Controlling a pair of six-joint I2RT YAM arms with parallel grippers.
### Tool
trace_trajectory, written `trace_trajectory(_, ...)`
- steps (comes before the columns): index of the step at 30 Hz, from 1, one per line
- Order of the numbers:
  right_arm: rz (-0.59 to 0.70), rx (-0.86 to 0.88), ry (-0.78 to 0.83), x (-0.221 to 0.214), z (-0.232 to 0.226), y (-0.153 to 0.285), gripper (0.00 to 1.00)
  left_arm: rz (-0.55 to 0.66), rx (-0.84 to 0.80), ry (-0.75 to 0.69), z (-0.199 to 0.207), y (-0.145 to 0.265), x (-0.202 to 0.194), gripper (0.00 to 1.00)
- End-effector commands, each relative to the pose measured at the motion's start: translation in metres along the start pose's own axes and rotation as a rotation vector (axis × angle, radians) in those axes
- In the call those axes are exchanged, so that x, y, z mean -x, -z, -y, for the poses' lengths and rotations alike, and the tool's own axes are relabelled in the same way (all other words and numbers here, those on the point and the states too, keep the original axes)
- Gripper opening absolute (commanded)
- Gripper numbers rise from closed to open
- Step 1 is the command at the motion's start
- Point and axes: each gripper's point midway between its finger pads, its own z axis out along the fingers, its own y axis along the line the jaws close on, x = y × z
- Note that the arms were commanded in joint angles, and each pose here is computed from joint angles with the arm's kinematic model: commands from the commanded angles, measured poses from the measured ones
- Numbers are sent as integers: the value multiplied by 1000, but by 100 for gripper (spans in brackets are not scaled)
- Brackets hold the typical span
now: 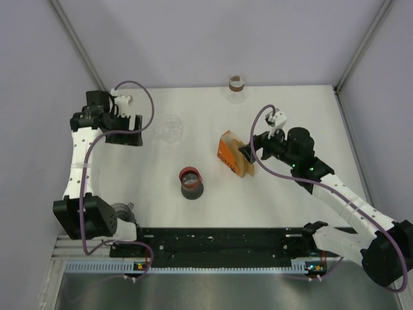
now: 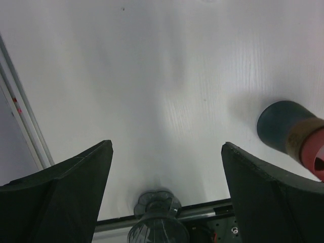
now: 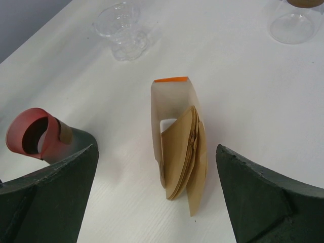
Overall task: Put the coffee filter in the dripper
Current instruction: Pick up the coffee dripper from the center of the board.
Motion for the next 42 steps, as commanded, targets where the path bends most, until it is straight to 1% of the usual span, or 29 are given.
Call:
trace_trajectory(1,90,30,48,40,-8,8,99,-118,32,-16,-13,23,-45,95)
trace_trajectory(4,83,50,48,38,-11,6,99,-211,69,7,-29,40,-78,94)
trace_trajectory(9,64,73,29,32,-13,0,99,-334,56,19,-39,56,-140,92)
trace_trajectory(12,54,87,16,30,-15,-2,99,-420,58,28,-41,57,-180,91)
trace_trajectory(15,51,93,11,29,-16,-3,99,-466,93,25,-46,57,-209,89)
trace_trajectory(19,48,94,9,28,-16,-5,99,-491,152,26,-56,52,-230,89)
trace_trajectory(22,45,96,7,26,-16,-5,99,-504,159,35,-60,40,-239,88)
trace_trajectory(28,40,81,10,25,-13,-5,99,-544,129,51,-59,16,-259,78)
trace_trajectory(32,41,73,13,25,-12,-5,99,-555,124,70,-61,7,-262,68)
trace_trajectory(34,41,70,14,25,-11,-5,99,-550,113,74,-60,5,-261,58)
trace_trajectory(36,42,69,18,25,-11,-4,99,-538,94,79,-58,3,-258,45)
trace_trajectory(38,40,64,18,23,-10,-4,99,-518,67,89,-55,0,-253,26)
trace_trajectory(40,39,65,19,23,-10,-5,99,-493,28,104,-50,-4,-247,12)
trace_trajectory(42,42,65,20,24,-10,-5,99,-455,-2,132,-47,-10,-236,0)
